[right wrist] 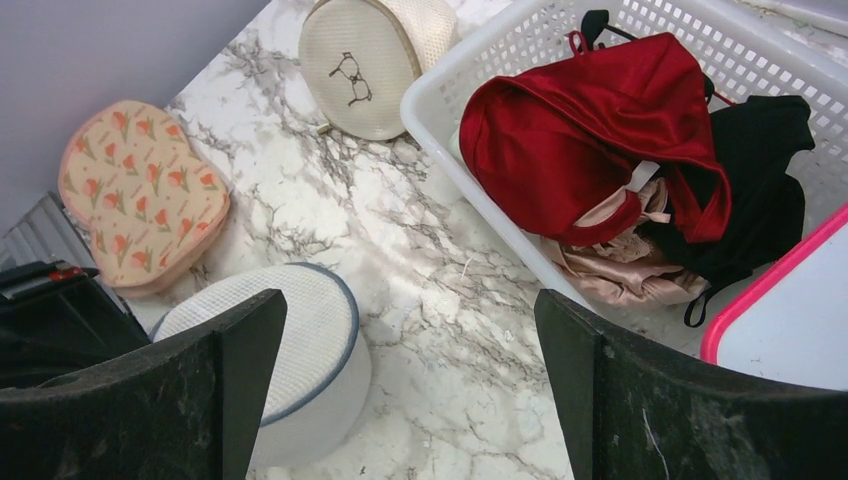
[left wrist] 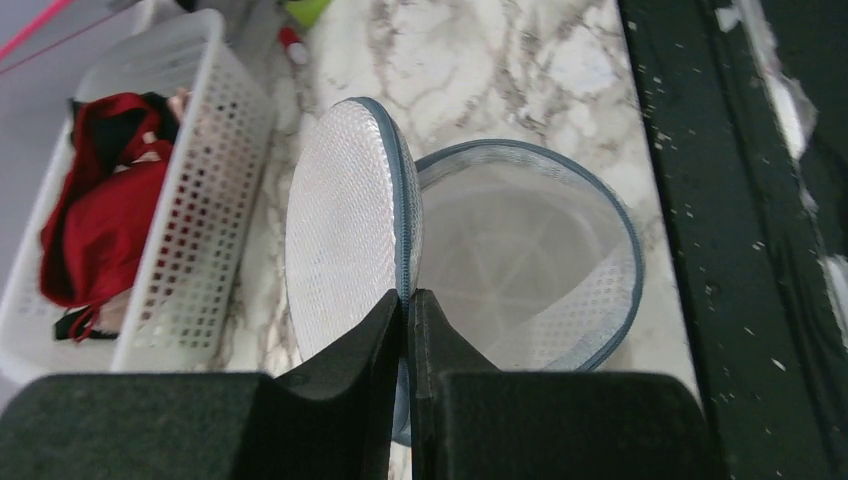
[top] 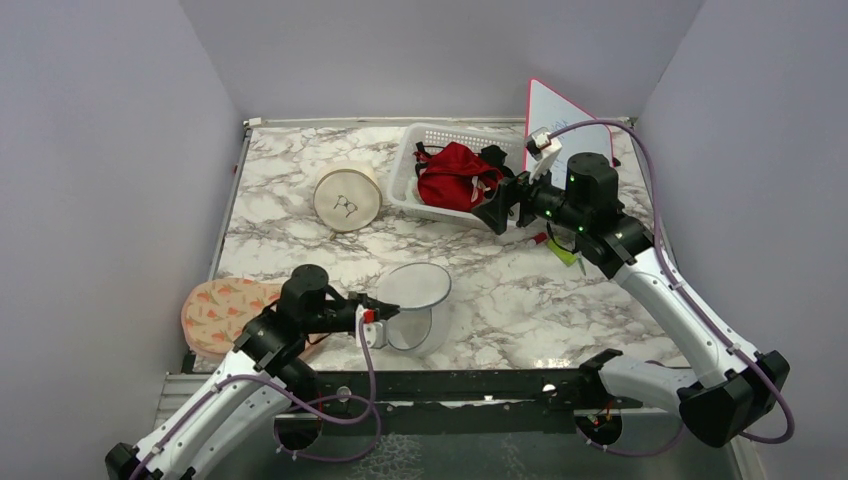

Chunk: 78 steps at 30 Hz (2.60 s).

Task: Unzip the laundry bag and remove the bra
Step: Close the laundry bag at the center of the board.

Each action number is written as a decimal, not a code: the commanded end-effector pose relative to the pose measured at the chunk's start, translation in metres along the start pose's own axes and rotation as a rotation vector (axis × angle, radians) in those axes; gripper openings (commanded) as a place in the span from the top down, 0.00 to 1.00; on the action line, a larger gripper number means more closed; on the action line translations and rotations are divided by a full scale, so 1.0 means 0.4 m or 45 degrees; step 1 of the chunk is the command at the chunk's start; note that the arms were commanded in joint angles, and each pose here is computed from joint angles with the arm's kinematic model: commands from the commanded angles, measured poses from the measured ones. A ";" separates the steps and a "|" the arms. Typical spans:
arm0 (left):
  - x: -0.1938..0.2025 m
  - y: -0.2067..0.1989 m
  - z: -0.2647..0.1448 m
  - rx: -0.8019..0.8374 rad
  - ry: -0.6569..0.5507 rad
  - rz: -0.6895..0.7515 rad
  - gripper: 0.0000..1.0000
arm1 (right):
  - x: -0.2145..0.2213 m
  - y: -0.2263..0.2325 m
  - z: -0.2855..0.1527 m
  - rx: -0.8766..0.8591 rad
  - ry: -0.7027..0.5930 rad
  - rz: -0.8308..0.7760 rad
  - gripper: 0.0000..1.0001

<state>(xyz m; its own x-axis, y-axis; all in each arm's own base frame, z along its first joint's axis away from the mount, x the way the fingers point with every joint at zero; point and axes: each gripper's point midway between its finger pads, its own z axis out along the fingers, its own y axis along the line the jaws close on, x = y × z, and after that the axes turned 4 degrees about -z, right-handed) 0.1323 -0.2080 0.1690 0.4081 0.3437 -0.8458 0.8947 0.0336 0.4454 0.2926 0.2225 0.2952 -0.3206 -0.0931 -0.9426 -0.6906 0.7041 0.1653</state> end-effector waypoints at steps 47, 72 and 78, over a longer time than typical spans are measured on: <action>-0.116 0.266 0.089 -0.549 0.079 -0.909 0.31 | 0.034 -0.019 0.006 0.046 0.065 -0.018 0.09; 0.162 -0.082 0.151 -0.499 0.188 -2.099 0.76 | 0.082 -0.005 0.025 -0.012 0.102 0.024 0.10; 0.123 -0.050 0.147 -0.466 0.159 -1.965 0.51 | 0.081 -0.016 0.008 0.029 0.103 0.002 0.10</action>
<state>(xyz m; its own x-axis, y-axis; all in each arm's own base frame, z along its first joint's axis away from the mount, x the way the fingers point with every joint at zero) 0.1363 -0.2367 0.0706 -0.8819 -0.1647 -0.4418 0.2345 0.6597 -0.7140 0.2904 0.2194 0.2542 -0.4043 -0.1527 -0.9018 -0.6738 0.7164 0.1808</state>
